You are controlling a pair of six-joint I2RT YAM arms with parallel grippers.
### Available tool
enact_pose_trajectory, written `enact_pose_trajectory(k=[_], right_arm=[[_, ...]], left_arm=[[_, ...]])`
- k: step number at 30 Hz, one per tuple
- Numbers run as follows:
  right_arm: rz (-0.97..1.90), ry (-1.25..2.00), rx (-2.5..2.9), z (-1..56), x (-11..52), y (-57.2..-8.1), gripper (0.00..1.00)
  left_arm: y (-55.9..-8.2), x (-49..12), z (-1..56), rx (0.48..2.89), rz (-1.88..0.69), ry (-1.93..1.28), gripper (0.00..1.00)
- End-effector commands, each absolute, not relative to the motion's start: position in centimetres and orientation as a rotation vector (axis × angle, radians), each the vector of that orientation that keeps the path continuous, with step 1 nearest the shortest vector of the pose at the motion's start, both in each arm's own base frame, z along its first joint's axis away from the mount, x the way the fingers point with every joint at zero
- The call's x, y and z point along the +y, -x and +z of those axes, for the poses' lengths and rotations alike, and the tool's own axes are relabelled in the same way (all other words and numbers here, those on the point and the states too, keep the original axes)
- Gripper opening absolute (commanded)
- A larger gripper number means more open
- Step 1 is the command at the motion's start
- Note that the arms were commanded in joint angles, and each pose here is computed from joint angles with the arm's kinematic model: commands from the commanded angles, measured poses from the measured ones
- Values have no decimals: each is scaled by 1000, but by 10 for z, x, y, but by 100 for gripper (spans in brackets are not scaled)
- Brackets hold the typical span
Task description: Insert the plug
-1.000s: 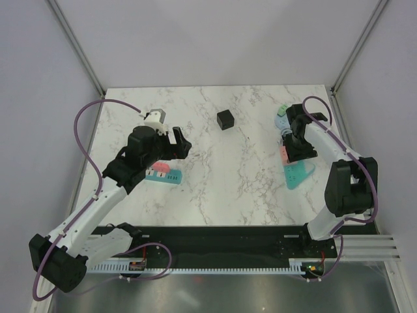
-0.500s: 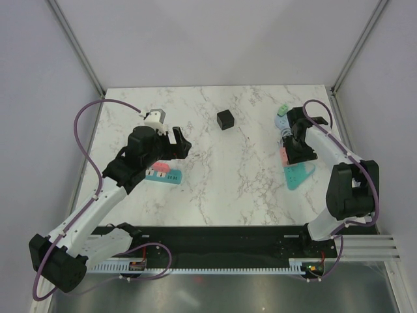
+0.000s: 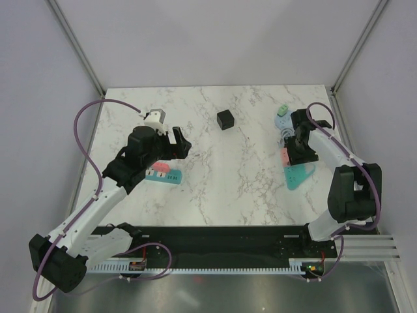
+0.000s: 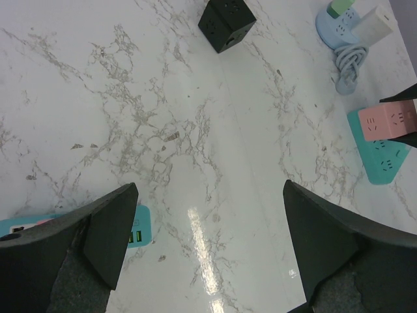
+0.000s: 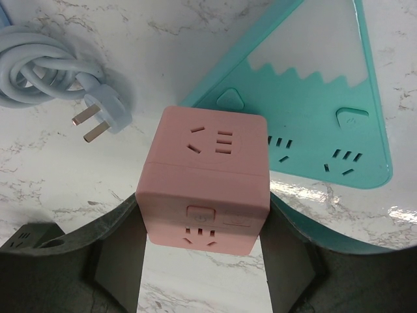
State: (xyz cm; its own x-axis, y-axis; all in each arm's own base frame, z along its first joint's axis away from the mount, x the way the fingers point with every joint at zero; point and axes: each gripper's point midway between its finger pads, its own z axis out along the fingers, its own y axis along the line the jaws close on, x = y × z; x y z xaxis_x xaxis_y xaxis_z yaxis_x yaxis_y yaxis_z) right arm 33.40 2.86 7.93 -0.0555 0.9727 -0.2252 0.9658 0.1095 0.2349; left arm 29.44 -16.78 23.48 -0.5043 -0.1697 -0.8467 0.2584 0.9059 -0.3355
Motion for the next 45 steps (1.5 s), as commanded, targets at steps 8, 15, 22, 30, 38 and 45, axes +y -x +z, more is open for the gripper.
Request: enact_pose_trajectory(k=[8, 15, 22, 30, 38, 45], right_arm=[[-290, -1966, 2208, 8, 14, -299, 0], [-311, -1968, 2249, -9, 16, -296, 0], [-215, -1985, 2283, -15, 17, -301, 0], [-115, -1937, 2250, 13, 13, -316, 27], [110, -1813, 2180, 82, 19, -345, 59], [259, -1739, 2185, 116, 31, -343, 98]], left_arm=[[-297, -162, 235, 2010, -472, -88, 100], [-298, -161, 237, 2004, -469, -85, 100], [-297, -161, 238, 2000, -470, -86, 100], [-296, -162, 241, 1993, -479, -95, 100], [-295, -163, 242, 1986, -479, -117, 100], [-295, -163, 242, 1981, -483, -126, 100]])
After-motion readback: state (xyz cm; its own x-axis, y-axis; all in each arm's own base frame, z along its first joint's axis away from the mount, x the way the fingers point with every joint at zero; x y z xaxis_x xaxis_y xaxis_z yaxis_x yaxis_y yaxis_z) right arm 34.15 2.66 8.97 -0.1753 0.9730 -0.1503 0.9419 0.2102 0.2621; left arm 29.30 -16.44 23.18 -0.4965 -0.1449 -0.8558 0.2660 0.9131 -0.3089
